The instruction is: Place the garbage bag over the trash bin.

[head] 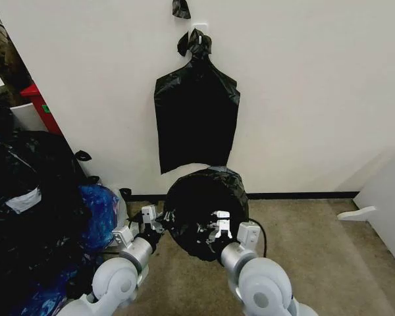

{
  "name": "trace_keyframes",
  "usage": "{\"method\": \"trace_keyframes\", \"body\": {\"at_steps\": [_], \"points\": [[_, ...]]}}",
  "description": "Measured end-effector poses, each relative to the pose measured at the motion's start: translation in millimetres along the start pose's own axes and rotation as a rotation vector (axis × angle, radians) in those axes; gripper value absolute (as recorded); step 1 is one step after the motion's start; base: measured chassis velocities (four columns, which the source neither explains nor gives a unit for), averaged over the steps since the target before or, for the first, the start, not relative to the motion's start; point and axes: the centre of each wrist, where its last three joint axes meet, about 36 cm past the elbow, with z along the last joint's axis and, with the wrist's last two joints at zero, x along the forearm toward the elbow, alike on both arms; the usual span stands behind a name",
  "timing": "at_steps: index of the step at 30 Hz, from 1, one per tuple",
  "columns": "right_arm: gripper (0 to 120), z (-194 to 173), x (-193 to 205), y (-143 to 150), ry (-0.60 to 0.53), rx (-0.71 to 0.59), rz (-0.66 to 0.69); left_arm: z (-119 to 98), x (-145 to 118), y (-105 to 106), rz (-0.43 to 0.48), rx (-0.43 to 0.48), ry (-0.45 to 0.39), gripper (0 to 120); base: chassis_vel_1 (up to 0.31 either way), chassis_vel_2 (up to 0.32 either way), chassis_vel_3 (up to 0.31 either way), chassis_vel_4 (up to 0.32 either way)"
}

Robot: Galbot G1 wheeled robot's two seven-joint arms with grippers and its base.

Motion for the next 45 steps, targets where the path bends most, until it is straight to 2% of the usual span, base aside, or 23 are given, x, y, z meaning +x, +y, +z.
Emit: {"method": "trace_keyframes", "body": {"at_steps": [8, 25, 27, 32, 35, 45], "points": [[0, 2.4, -26.2, 1.3, 0.001, -0.007, 0.026, 1.6, -1.0, -2.0, 0.018, 0.004, -0.001, 0, 0.0, 0.0, 0.0, 0.0], [0, -4.2, -60.4, -21.0, -0.033, 0.073, 0.18, -0.6, 1.3, -5.3, 0.046, -0.015, -0.022, 0, 0.0, 0.0, 0.0, 0.0], [0, -2.8, -65.9, -17.3, -0.047, 0.085, 0.223, 0.3, 1.2, -6.7, 0.047, -0.04, -0.029, 0, 0.0, 0.0, 0.0, 0.0], [0, 0.6, -52.7, -3.9, -0.065, 0.126, 0.207, 1.2, -0.7, -5.6, 0.021, -0.064, -0.033, 0, 0.0, 0.0, 0.0, 0.0], [0, 0.7, -58.6, -1.2, -0.074, 0.148, 0.226, 2.5, 0.3, -6.8, 0.022, -0.079, -0.025, 0, 0.0, 0.0, 0.0, 0.0], [0, -2.3, -95.4, -25.8, -0.083, 0.162, 0.356, 5.5, 12.3, -13.1, 0.049, -0.103, -0.018, 0, 0.0, 0.0, 0.0, 0.0]]}}
